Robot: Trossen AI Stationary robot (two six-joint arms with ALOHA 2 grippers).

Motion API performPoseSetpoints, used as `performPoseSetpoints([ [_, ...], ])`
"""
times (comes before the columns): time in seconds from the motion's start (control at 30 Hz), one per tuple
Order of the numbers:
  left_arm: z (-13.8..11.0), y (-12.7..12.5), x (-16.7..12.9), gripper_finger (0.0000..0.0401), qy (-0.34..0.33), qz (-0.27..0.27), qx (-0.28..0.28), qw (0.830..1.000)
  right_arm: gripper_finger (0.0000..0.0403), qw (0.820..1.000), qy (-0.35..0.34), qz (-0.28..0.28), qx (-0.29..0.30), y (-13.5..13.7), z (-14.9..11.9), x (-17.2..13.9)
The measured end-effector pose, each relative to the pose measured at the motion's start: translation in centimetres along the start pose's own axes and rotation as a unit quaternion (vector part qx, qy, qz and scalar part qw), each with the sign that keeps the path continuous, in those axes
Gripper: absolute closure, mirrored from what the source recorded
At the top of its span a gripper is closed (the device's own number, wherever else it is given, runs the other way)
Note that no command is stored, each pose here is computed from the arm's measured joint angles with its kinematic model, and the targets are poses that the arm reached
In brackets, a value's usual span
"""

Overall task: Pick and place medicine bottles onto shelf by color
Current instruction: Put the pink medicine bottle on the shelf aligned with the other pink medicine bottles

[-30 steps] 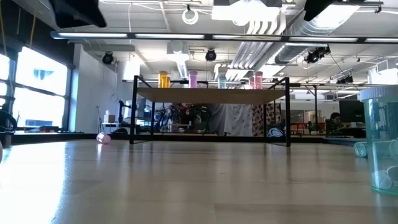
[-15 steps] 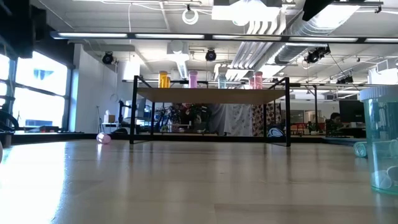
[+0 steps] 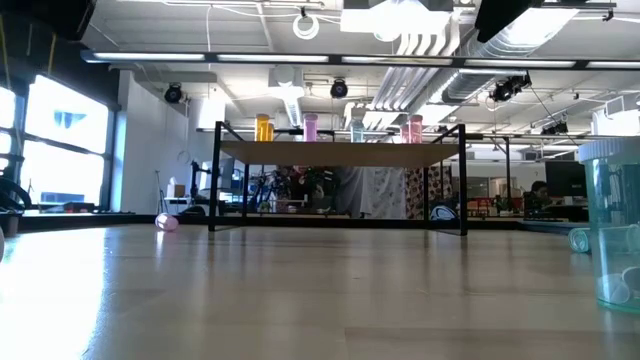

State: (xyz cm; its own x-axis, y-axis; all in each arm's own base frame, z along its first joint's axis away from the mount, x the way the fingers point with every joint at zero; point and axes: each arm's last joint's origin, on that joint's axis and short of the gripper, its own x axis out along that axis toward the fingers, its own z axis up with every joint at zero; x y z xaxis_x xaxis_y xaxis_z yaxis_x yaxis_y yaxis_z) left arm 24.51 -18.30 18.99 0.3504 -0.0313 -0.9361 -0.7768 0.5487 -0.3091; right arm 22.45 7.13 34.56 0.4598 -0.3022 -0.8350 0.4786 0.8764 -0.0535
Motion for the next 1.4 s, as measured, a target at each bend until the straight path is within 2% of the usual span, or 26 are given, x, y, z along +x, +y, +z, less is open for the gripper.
performPoseSetpoints([
  [0.27, -0.8, -0.2, 2.1, 0.0165, 0.005, 0.018, -0.009, 1.0, 0.0242, 1.0, 0.002, -0.006, 0.01, -0.4, 0.3, 0.2],
  [0.63, -0.9, -0.4, 2.5, 0.0165, 0.0, 0.015, -0.031, 0.999, 0.0242, 1.0, 0.003, -0.005, 0.013, -0.4, 0.4, 0.3],
  [1.07, -1.6, -0.2, 5.8, 0.0167, 0.015, 0.059, -0.041, 0.997, 0.0242, 1.0, 0.0, -0.004, 0.014, -0.4, 0.4, 0.3],
  [1.2, -1.7, 0.0, 5.9, 0.0188, 0.017, 0.066, -0.036, 0.997, 0.0242, 1.0, 0.0, -0.004, 0.014, -0.4, 0.5, 0.3],
  [1.4, -1.8, 0.2, 6.0, 0.0247, 0.023, 0.072, -0.019, 0.997, 0.0242, 1.0, -0.001, -0.005, 0.014, -0.4, 0.5, 0.3],
])
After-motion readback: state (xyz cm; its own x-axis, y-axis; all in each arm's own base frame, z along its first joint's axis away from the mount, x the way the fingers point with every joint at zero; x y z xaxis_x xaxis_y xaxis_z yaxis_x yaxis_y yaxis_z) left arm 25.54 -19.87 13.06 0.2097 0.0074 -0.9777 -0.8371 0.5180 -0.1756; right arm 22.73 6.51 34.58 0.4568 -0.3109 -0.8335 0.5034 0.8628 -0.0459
